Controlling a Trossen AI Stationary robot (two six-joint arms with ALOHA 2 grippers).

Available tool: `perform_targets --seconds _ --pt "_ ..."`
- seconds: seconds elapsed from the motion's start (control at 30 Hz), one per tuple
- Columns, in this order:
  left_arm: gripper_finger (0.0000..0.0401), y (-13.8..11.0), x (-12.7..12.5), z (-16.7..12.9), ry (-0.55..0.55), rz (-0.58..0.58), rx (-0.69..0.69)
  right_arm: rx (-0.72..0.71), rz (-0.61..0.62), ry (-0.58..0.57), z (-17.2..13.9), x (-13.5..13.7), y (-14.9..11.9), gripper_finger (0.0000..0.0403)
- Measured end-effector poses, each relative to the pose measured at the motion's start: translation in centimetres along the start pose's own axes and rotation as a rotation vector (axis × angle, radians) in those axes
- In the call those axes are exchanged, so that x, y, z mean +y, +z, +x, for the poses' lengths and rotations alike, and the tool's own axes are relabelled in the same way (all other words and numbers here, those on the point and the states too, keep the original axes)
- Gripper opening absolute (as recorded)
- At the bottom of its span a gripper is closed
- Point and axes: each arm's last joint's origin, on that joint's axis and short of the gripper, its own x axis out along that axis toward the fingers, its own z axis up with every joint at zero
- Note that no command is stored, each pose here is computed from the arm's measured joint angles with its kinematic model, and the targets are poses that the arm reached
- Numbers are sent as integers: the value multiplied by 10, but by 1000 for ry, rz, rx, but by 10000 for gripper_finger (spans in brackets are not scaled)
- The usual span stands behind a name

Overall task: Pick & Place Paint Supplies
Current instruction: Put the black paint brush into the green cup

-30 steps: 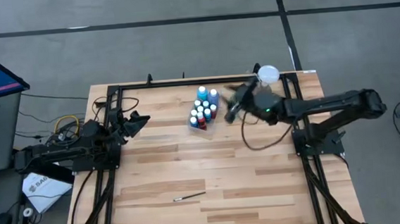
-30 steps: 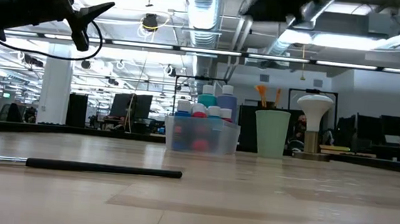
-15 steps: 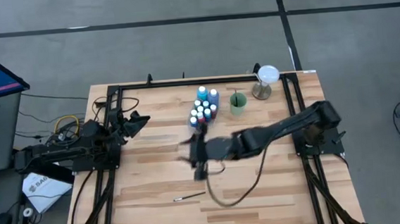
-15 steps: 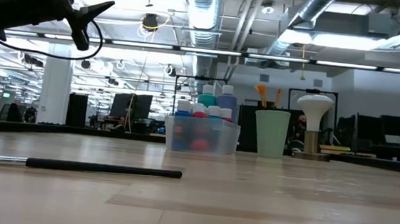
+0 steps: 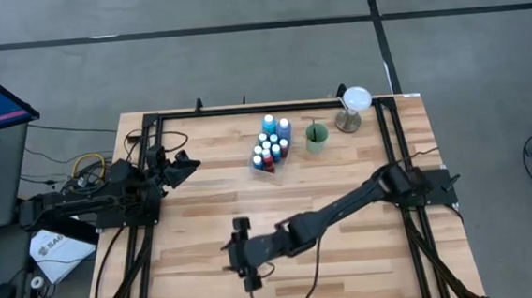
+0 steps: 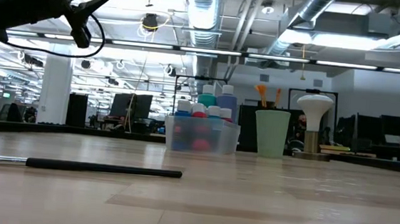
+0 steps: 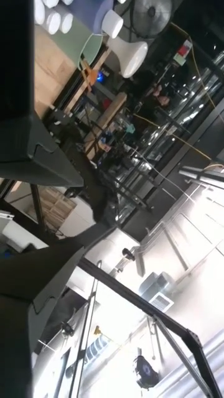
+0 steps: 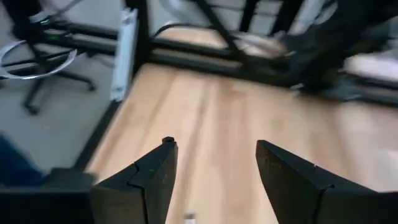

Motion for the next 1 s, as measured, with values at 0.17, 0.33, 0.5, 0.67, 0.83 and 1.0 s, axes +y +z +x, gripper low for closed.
perform_targets --seconds 0.17,0.33,0.5,0.67,0.83,1.0 --pt "154 0 0 0 0 0 0 58 0 55 26 18 -27 210" --pt "154 0 0 0 0 0 1 113 -6 87 49 26 -54 210" --pt "154 0 0 0 0 0 0 152 -11 88 69 28 -78 210" --pt "154 0 0 0 0 -1 1 194 0 74 83 22 -96 210" --pt "154 0 0 0 0 0 1 220 27 60 91 9 -104 210" --pt "154 0 0 0 1 0 1 217 36 61 93 0 -103 199"
